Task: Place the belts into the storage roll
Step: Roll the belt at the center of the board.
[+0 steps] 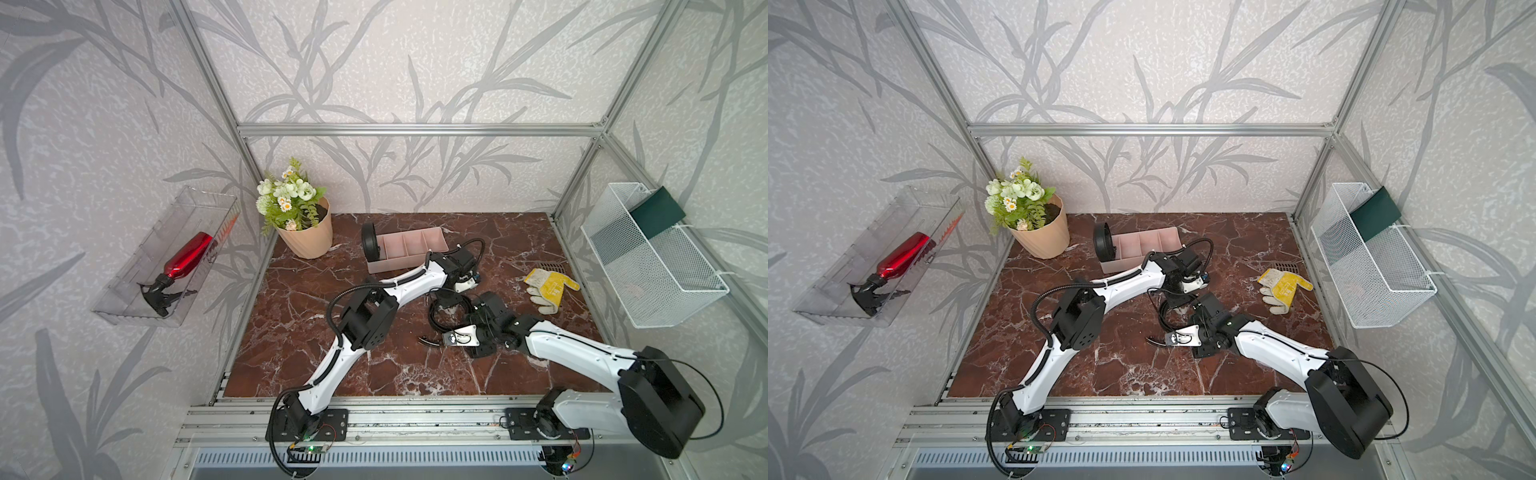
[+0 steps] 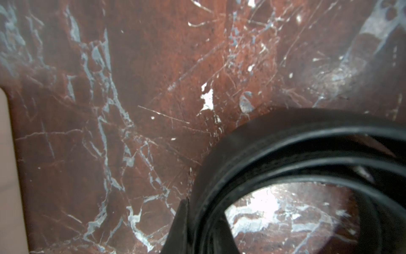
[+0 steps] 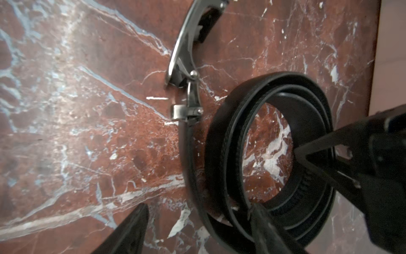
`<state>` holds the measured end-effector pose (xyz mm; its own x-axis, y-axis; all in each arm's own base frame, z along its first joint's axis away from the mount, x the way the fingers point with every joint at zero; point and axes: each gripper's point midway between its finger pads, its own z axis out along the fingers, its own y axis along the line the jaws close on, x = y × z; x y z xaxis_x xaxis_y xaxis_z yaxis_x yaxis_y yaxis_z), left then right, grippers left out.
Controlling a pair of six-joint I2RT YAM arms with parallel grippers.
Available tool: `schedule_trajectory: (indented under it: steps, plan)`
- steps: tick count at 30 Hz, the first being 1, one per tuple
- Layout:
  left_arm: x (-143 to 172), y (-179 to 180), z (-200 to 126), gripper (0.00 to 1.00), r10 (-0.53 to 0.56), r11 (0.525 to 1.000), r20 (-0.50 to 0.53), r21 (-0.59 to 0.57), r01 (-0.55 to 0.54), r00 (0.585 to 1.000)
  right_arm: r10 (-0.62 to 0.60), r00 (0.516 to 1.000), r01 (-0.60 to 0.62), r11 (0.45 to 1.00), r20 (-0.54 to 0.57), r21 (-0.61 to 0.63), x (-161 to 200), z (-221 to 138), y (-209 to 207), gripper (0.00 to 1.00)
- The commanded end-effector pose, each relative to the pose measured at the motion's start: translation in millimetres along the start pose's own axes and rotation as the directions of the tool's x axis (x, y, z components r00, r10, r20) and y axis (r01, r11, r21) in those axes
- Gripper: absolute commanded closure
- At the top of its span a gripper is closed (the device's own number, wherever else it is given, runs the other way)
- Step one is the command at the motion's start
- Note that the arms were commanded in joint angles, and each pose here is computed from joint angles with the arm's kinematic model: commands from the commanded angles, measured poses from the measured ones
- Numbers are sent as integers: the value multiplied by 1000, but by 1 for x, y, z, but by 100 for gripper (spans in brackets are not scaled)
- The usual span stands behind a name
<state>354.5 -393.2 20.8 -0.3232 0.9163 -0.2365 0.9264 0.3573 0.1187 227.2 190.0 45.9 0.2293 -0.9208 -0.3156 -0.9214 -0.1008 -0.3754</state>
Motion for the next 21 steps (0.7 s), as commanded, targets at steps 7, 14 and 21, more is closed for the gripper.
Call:
schedule_trajectory:
  steps: [7,14,21]
  plan:
    - [55,-66,70,100,119,971,-167,228,-79,979,-44,999,43,989,-2,-145,4,15,10,28]
    - [61,-65,72,100,111,974,-186,216,-70,976,200,975,-205,978,98,45,-21,-12,-38,28]
    - [55,-61,67,100,100,978,-177,196,-64,979,779,393,-916,380,489,130,-10,-112,-84,18]
